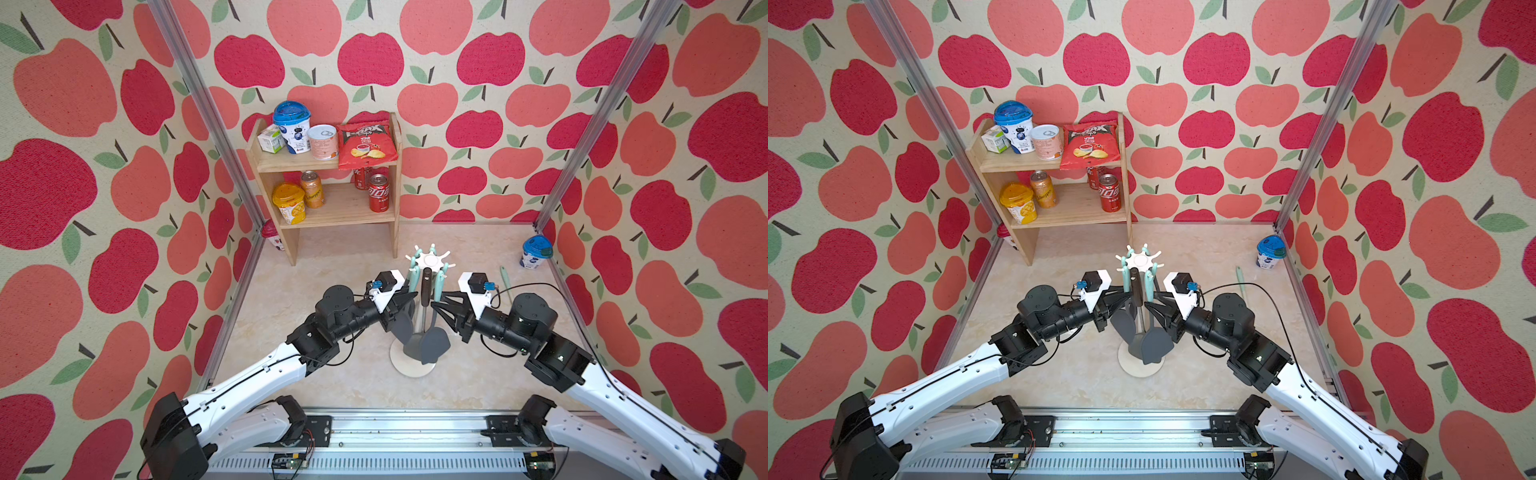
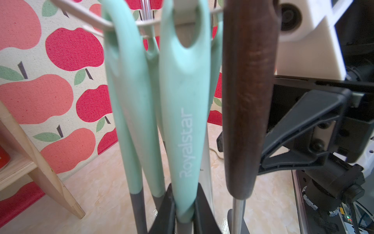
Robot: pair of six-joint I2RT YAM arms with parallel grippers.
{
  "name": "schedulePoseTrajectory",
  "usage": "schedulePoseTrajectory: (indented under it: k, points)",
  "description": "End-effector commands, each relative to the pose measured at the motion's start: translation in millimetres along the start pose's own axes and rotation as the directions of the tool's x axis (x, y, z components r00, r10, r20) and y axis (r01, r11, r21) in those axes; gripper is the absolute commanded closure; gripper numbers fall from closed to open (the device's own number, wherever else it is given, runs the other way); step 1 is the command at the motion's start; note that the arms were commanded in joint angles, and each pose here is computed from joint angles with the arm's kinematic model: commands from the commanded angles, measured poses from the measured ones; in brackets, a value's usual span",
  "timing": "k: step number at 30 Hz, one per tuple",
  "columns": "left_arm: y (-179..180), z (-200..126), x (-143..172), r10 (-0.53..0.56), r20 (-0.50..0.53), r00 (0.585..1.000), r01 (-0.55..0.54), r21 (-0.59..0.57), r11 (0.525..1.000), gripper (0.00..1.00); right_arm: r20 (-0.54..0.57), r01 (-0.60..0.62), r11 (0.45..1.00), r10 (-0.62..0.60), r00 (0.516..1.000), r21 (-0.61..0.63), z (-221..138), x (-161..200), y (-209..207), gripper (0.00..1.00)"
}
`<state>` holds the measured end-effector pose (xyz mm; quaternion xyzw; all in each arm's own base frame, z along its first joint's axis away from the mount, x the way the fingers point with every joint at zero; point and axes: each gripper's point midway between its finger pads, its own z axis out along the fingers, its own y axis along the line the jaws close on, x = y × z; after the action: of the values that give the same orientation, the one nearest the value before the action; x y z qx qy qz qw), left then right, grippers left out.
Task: Take the spatula off the kitchen utensil rack
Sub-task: Take off the spatula from the rack.
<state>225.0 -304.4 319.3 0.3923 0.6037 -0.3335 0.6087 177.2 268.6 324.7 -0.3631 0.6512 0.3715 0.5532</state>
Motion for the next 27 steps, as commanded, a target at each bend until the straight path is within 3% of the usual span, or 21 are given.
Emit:
schedulePoseTrajectory:
  k: [1,12,19,27]
  points:
    - [2.1,1.7,35.8,-0.025,-0.122,0.992,0.023,-0.02,1.0,1.0,0.066,0.041,0.999,-0.041,0.997,-0.001,-3.5,-26.3,3.1,0.67]
    - [2.4,2.5,37.3,-0.025,-0.125,0.992,0.022,-0.021,1.0,1.0,0.054,0.043,0.999,-0.042,0.998,-0.018,-2.3,-24.5,6.0,0.8]
    - [2.5,2.9,37.8,-0.025,-0.127,0.992,0.022,-0.021,1.0,1.0,0.047,0.043,0.999,-0.042,0.998,-0.026,-2.3,-23.0,7.3,0.96]
    - [3.4,2.8,38.8,-0.024,-0.13,0.991,0.02,-0.026,0.999,1.0,0.055,0.056,0.998,-0.054,0.997,-0.03,-6.9,-27.7,9.4,1.0]
